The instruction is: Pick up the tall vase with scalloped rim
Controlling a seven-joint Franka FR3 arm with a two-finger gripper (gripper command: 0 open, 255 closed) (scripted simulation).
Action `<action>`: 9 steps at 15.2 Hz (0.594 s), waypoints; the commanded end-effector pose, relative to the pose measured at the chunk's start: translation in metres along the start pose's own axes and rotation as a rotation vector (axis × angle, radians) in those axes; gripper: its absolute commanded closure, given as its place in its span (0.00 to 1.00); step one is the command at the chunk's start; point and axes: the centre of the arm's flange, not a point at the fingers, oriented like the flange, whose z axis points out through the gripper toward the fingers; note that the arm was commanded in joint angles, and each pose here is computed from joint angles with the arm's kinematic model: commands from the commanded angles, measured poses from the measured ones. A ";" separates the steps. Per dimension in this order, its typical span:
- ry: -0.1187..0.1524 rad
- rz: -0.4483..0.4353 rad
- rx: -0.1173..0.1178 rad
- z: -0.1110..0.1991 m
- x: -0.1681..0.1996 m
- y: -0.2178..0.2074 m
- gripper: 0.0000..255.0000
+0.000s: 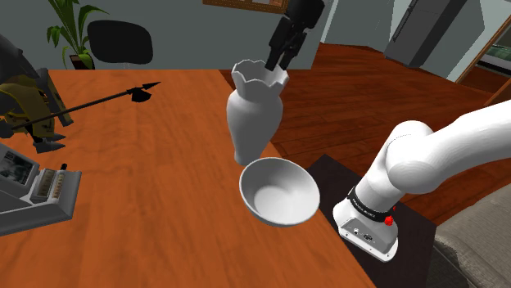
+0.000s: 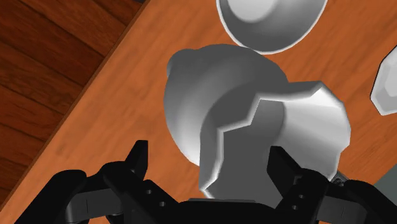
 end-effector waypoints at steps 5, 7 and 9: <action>0.000 -0.001 0.002 0.024 -0.003 0.006 0.00; 0.000 -0.001 0.002 0.023 -0.003 0.006 1.00; 0.000 -0.001 0.002 0.023 -0.003 0.006 1.00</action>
